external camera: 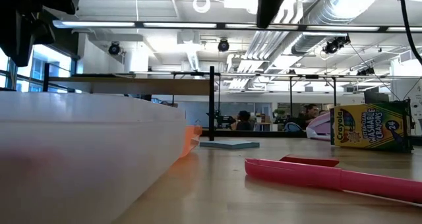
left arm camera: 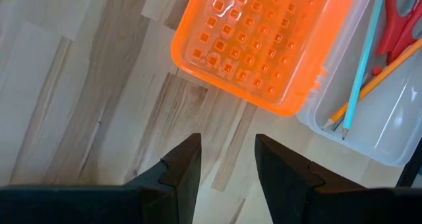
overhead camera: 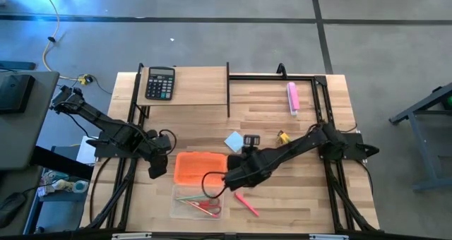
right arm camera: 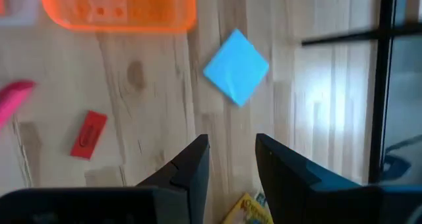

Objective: Pack school essentials
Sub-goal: Put the pink pen in the orange supply box

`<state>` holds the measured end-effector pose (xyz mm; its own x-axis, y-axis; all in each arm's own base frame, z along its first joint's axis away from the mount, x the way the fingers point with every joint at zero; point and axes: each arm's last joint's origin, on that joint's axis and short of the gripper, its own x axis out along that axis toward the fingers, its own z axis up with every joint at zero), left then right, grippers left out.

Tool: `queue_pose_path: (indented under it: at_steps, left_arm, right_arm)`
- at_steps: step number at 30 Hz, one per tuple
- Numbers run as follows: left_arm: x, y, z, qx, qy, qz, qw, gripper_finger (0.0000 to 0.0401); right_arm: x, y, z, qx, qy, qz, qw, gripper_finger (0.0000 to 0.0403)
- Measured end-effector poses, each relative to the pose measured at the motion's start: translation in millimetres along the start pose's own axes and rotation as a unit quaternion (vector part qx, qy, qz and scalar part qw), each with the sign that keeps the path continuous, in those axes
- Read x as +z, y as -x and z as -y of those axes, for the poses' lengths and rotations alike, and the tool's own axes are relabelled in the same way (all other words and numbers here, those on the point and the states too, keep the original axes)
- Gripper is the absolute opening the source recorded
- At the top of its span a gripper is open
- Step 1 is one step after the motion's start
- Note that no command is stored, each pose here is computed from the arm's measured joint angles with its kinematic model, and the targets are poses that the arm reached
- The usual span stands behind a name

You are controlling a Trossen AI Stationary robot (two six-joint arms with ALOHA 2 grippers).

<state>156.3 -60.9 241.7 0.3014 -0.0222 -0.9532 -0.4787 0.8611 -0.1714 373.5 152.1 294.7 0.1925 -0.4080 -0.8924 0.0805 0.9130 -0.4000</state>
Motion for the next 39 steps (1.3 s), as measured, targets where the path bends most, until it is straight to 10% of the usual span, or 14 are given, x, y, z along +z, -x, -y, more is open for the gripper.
queue_pose_path:
  at_steps: [22, 39]
  left_arm:
    - [0.0, 0.0, 0.2, -0.002, -0.007, -0.001, 1.0, 0.0131]
    - [0.1, 0.1, 0.4, -0.003, 0.005, 0.0, 1.0, 0.0131]
  right_arm:
    - [-41.7, -16.0, -46.6, 0.214, -0.368, -0.014, 0.905, 0.0172]
    - [-19.0, -33.3, -83.7, 0.307, -0.368, 0.018, 0.877, 0.0191]
